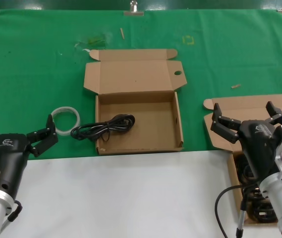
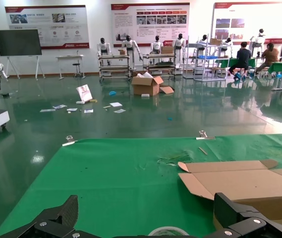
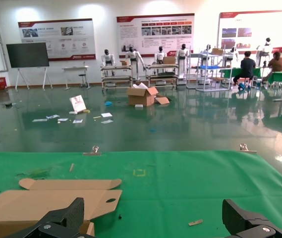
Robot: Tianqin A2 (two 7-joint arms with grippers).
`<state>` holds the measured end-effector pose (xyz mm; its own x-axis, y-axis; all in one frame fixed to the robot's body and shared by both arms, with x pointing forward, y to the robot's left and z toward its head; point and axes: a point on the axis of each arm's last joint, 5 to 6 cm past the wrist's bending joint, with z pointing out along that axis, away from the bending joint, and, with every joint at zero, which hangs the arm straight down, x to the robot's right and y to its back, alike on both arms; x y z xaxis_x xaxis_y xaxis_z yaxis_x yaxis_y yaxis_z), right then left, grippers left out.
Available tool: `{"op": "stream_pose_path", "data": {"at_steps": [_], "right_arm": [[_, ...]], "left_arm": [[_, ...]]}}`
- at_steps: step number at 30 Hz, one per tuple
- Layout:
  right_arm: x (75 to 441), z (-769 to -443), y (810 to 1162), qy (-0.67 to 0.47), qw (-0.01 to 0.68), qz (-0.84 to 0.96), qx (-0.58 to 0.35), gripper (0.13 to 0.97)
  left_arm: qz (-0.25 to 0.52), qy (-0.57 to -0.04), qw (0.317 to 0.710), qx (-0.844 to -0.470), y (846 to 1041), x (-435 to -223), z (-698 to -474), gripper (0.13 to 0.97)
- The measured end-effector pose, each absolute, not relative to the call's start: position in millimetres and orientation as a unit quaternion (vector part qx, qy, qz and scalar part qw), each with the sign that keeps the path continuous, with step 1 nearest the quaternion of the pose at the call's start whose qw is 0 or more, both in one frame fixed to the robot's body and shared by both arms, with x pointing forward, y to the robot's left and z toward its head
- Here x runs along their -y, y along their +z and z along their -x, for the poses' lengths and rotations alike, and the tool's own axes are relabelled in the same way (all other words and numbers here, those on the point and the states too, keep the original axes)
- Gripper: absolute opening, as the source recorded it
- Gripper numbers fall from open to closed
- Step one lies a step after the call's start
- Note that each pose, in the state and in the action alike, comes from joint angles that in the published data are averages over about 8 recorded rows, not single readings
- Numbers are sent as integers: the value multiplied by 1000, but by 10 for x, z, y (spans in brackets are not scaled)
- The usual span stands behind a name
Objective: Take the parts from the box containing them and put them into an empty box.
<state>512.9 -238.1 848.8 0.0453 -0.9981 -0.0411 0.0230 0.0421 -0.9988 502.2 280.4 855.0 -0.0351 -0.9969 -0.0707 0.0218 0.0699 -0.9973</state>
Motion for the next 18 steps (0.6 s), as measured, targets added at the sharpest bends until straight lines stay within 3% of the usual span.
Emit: {"op": "stream_pose_path", "data": {"at_steps": [18], "right_arm": [[2381, -5129, 8488, -484, 527, 495, -493, 966]], "left_arm": [[468, -496, 513, -521, 8550, -2804, -5022, 965]]}}
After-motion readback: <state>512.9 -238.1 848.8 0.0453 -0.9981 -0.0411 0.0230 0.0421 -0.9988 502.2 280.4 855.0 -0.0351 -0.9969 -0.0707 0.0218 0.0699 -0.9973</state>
